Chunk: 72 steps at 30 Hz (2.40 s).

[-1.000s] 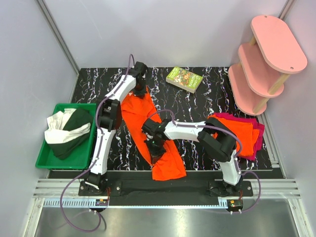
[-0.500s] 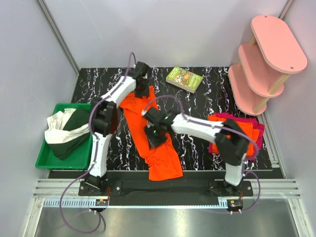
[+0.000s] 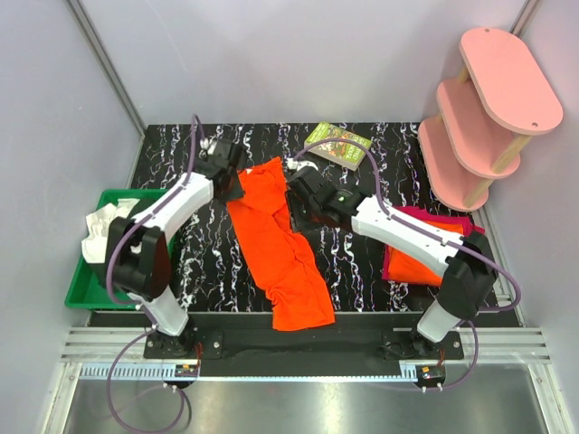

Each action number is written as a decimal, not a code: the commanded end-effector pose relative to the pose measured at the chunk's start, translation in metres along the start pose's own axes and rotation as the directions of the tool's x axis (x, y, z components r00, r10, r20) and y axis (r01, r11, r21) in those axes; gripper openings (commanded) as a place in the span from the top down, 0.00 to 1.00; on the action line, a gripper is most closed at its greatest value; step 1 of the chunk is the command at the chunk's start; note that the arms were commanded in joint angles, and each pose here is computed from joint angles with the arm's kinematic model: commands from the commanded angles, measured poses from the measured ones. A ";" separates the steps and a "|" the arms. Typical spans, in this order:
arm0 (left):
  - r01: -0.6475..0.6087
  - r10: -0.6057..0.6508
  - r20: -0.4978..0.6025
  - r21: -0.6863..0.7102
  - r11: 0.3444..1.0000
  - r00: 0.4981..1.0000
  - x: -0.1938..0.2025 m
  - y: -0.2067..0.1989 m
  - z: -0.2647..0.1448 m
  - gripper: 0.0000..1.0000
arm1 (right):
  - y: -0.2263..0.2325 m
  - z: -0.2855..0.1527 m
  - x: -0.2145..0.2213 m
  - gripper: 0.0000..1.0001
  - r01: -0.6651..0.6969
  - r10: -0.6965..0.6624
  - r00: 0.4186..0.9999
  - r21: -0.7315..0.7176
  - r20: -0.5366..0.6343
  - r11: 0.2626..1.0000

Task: Fold and stack the t-shirts
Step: Rotate the tshirt 90 degrees

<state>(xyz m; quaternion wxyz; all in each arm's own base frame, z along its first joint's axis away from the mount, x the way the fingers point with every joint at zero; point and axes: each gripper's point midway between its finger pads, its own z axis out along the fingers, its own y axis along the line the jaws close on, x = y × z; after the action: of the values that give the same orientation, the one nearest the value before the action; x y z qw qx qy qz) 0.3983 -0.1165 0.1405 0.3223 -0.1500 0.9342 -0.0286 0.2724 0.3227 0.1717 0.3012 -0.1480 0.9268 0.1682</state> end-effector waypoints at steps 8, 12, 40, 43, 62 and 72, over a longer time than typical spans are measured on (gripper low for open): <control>0.166 -0.170 0.014 -0.327 0.930 0.985 0.058 0.064 0.025 0.84 | -0.021 -0.021 -0.002 0.59 -0.010 0.005 0.998 0.076 0.070 0.997; 0.107 -0.138 -0.051 -0.397 0.911 0.989 0.063 0.065 0.047 0.90 | -0.031 -0.028 0.004 0.59 -0.014 0.005 0.997 0.107 0.078 0.994; -0.095 0.058 -0.247 -0.142 0.985 0.967 0.001 -0.055 0.163 0.94 | -0.088 -0.052 0.024 0.57 -0.005 -0.012 0.997 0.236 0.073 0.972; -0.118 0.097 -0.241 -0.072 0.990 0.966 -0.004 -0.068 0.168 0.91 | -0.090 -0.049 0.027 0.57 -0.007 -0.006 0.998 0.236 0.055 0.972; 0.042 -0.042 0.022 -0.007 0.999 0.999 0.002 -0.012 0.013 0.81 | -0.092 -0.024 0.059 0.54 -0.074 0.075 0.997 0.213 0.001 0.974; 0.103 -0.108 -0.003 0.306 0.946 0.994 0.169 -0.023 -0.064 0.78 | -0.064 0.001 0.117 0.44 -0.295 0.294 0.955 -0.021 -0.030 0.955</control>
<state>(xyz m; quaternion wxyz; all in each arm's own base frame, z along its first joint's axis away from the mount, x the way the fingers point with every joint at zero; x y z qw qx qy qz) 0.2655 -0.1813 0.1216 0.3488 -0.0911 0.9232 -0.1333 0.2033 0.2118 0.0638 0.2342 -0.0615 0.9636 0.1135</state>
